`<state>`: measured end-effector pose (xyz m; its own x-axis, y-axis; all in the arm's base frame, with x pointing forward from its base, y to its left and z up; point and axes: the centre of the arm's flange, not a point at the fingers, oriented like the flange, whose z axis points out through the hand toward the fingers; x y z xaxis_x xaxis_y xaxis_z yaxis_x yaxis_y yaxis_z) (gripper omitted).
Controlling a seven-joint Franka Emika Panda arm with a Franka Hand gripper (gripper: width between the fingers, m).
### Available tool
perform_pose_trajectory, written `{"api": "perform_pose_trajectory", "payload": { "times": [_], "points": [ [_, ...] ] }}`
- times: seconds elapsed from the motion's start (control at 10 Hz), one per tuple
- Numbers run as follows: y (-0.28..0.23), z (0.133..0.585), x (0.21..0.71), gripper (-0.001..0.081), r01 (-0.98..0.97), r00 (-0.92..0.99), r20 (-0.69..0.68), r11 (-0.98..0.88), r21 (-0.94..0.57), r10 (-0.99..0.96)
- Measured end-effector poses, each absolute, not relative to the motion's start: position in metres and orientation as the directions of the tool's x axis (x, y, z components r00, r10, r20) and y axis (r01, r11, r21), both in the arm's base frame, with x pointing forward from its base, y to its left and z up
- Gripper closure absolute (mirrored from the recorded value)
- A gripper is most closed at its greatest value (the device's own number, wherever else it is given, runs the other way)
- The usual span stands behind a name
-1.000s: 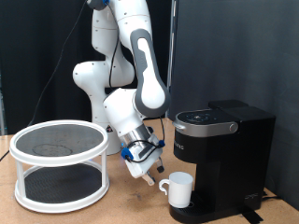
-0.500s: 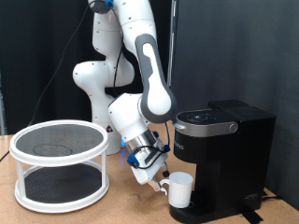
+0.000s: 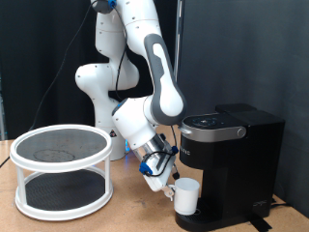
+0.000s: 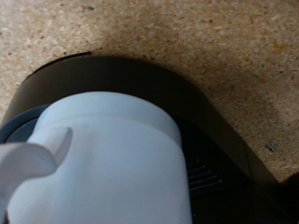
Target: Make a cup of coffee with the keurig machine
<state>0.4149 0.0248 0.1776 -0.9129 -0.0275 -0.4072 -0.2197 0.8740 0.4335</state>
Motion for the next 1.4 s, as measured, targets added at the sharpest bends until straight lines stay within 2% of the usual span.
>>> {"api": "perform_pose_trajectory", "payload": {
  "times": [1.4],
  "points": [
    [0.024, 0.186, 0.43, 0.0072, -0.229, -0.891, -0.454, 0.851, 0.472, 0.013]
  ]
}}
